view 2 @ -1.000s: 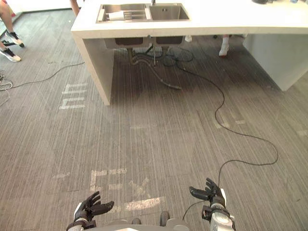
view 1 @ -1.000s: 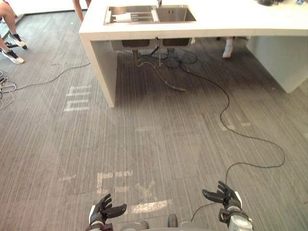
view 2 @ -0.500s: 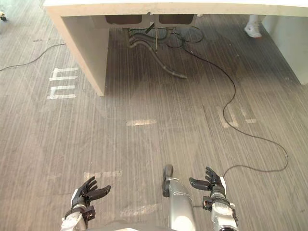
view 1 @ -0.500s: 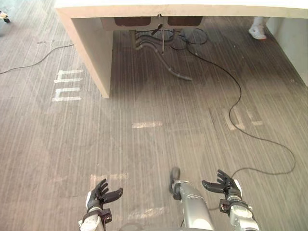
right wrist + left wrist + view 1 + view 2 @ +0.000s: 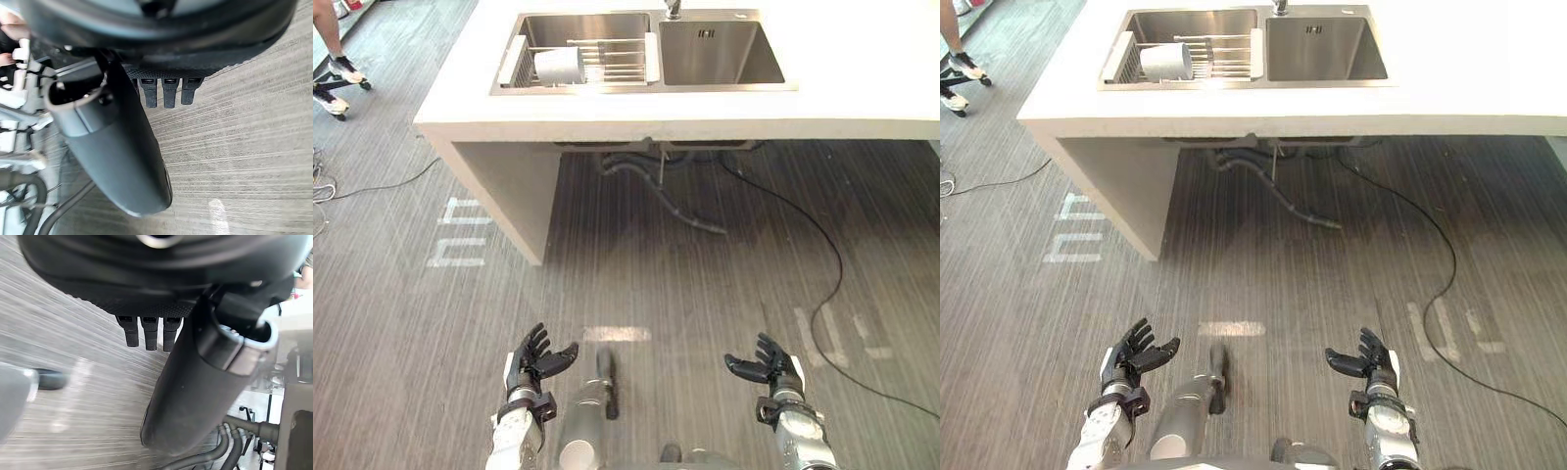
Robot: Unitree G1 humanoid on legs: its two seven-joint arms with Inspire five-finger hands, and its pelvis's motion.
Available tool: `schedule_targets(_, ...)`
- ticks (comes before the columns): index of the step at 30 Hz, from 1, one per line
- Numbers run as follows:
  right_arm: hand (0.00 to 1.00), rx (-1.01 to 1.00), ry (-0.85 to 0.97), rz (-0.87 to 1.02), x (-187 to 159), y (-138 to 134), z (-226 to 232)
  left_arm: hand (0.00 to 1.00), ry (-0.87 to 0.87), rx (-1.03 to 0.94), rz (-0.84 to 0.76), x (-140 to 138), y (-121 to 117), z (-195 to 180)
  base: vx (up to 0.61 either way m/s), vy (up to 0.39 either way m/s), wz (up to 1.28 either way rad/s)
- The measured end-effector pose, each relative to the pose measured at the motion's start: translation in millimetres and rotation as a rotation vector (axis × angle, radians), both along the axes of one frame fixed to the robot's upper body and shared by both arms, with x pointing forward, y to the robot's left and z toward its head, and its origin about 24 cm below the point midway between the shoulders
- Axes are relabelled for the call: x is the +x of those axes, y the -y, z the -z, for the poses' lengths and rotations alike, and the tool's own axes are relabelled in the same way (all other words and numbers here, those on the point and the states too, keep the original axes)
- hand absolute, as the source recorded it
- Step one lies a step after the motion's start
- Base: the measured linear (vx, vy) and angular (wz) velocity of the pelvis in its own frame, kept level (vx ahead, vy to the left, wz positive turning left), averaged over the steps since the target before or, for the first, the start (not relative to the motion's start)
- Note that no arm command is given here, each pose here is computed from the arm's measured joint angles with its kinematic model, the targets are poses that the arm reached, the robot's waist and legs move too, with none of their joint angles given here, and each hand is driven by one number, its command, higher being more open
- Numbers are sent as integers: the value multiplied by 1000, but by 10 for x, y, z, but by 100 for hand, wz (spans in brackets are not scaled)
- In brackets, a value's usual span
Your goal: Walk over to the sink, pick up the cup, carry it to the dishwasher, place the cup inside the dishwasher, then close the dishwasher door
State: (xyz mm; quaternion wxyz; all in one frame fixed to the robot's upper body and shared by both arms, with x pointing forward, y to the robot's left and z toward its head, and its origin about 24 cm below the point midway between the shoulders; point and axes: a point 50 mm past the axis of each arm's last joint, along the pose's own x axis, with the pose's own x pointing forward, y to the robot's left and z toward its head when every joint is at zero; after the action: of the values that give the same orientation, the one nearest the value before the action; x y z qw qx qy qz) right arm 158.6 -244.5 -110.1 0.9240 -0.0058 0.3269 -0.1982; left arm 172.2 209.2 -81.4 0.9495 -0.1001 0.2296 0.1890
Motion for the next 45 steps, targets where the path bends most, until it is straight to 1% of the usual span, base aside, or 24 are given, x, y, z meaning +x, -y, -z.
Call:
schedule_targets(3, 90, 19, -47, 34, -124, 4, 74, 90, 78, -4, 18, 57, 70, -148, 630, 214, 18)
schedule_targets(6, 90, 48, -92, 7, -262, -104, 155, 90, 200, 39, -3, 122, 0, -431, 658, 170, 32)
schedule_targets(8, 90, 58, -89, -27, -247, -173, 160, 90, 287, 64, -34, 142, -49, -621, 405, 41, 19)
schedule_targets(11, 90, 57, -82, -77, -215, -231, 152, 90, 483, 107, -94, 209, -120, -1028, 514, -58, 31)
schedule_targets(12, 90, 55, -83, -79, -216, -231, 152, 90, 502, 114, -111, 202, -138, -1066, 501, -129, 23)
schedule_targets(13, 90, 55, -83, -79, -218, -230, 152, 90, 515, 135, -138, 189, -165, -1102, 504, -149, 35)
schedule_targets(14, 90, 53, -90, -80, -251, -230, 160, 90, 509, 176, -227, 126, -228, -1118, 508, -161, 44)
schedule_targets(15, 90, 51, -97, -79, -283, -225, 169, 90, 497, 195, -258, 93, -263, -1107, 640, -253, 78)
schedule_targets(16, 90, 43, -128, -77, -389, -200, 199, 90, 468, 219, -298, 51, -295, -1071, 559, -233, 60)
schedule_targets(18, 90, 34, -136, -80, -393, -167, 201, 90, 449, 257, -337, -9, -290, -1081, 530, -243, 44)
schedule_targets(19, 90, 32, -129, -82, -381, -159, 190, 90, 444, 239, -379, -34, -255, -1081, 465, -252, 69)
schedule_targets(22, 90, 19, -111, -94, -368, -158, 159, 90, 436, 274, -349, -70, -174, -1124, 395, -211, 76)
schedule_targets(25, 90, -15, -39, -101, -257, -86, 66, 90, 464, 277, -318, -46, -108, -1185, 196, -61, 21)
schedule_targets(27, 90, -19, -9, -108, -161, -87, 30, 90, 610, 290, -250, 43, -37, -1464, 138, 103, -4)
schedule_targets(28, 90, -26, -12, -109, -165, -62, 31, 90, 672, 286, -208, 96, 17, -1567, 135, 144, -11)
schedule_targets(30, 90, 1, -56, -109, -230, -112, 107, 90, 776, 295, -120, 214, 95, -1745, 119, 117, -2)
schedule_targets(33, 90, 14, -89, -109, -298, -135, 158, 90, 857, 330, -47, 251, 206, -1905, 72, 127, -5)
schedule_targets(34, 90, 30, -121, -105, -380, -168, 210, 90, 896, 344, 9, 241, 299, -1977, 52, 95, -25)
schedule_targets(36, 90, 40, -142, -102, -453, -191, 241, 90, 914, 351, 62, 241, 376, -2001, 27, 45, -24)
schedule_targets(39, 90, 63, -171, -120, -527, -229, 281, 90, 927, 348, 205, 247, 526, -1997, 15, 8, -29)
schedule_targets(42, 90, 77, -189, -140, -561, -254, 303, 90, 929, 353, 396, 236, 700, -1968, 32, 15, -34)
schedule_targets(43, 90, 77, -194, -148, -572, -263, 308, 90, 925, 373, 428, 236, 727, -1957, 55, -4, -32)
schedule_targets(45, 90, 85, -208, -164, -593, -282, 320, 90, 898, 482, 535, 265, 757, -1901, 60, -11, -29)
